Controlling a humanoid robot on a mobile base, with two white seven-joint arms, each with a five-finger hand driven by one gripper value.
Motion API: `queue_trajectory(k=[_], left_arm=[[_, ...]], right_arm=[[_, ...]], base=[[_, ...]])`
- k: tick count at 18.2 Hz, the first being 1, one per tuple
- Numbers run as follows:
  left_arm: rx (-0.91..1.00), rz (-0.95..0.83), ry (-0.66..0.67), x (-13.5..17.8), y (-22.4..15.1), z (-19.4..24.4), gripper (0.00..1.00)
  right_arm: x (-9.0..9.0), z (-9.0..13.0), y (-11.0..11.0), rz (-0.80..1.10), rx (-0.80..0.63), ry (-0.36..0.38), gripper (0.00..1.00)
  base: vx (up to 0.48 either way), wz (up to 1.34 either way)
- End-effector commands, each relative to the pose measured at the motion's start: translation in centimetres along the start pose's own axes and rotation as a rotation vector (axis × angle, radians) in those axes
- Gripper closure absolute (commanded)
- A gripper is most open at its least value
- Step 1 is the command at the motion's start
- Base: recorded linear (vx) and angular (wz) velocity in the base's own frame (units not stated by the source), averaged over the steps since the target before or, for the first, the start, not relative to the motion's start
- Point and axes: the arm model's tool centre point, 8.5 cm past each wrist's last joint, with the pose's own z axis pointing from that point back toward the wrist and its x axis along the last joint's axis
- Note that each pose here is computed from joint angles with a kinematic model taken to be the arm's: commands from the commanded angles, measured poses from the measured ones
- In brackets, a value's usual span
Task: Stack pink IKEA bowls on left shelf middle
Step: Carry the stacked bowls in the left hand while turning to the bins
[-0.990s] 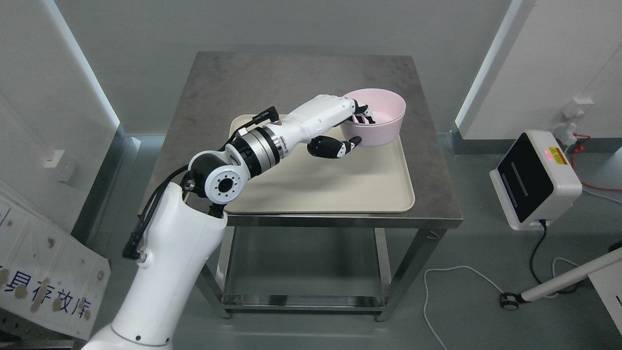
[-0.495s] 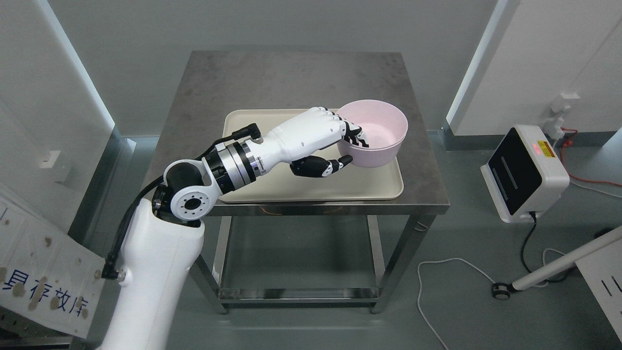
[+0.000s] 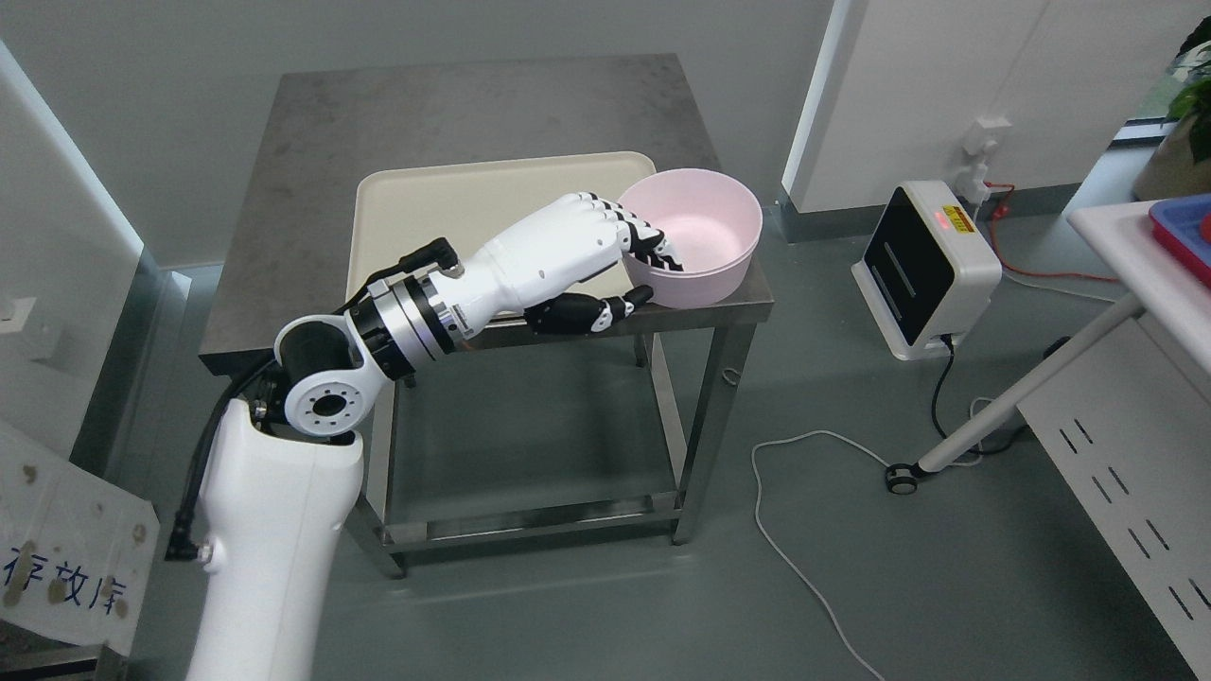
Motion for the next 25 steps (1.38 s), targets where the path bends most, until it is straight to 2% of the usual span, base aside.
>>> queue_trajectory(k=[1, 13, 19, 25], left_arm=[[0.035, -0.018, 0.04, -1.0, 1.2, 1.8, 0.95], [0.042, -0.016, 0.05, -1.2, 1.5, 2.1, 0.94], [0.067, -0.031, 0.06, -1.5, 3.0, 1.9, 0.94], [0.128, -0.061, 0.082, -1.6, 7.8, 0.6, 0.94]], right_arm=[[0.0, 0.0, -1.1, 0.003, -0.017, 0.002, 0.0], [0.0, 0.0, -1.1, 0.003, -0.017, 0.002, 0.0], [0.0, 0.0, -1.1, 0.003, -0.017, 0.002, 0.0], [0.0, 0.0, -1.1, 0.001, -0.017, 0.002, 0.0]], base=[[-0.248, -0.07], [-0.257, 0.05], [-0.28, 0.19], [-0.228, 0.4]])
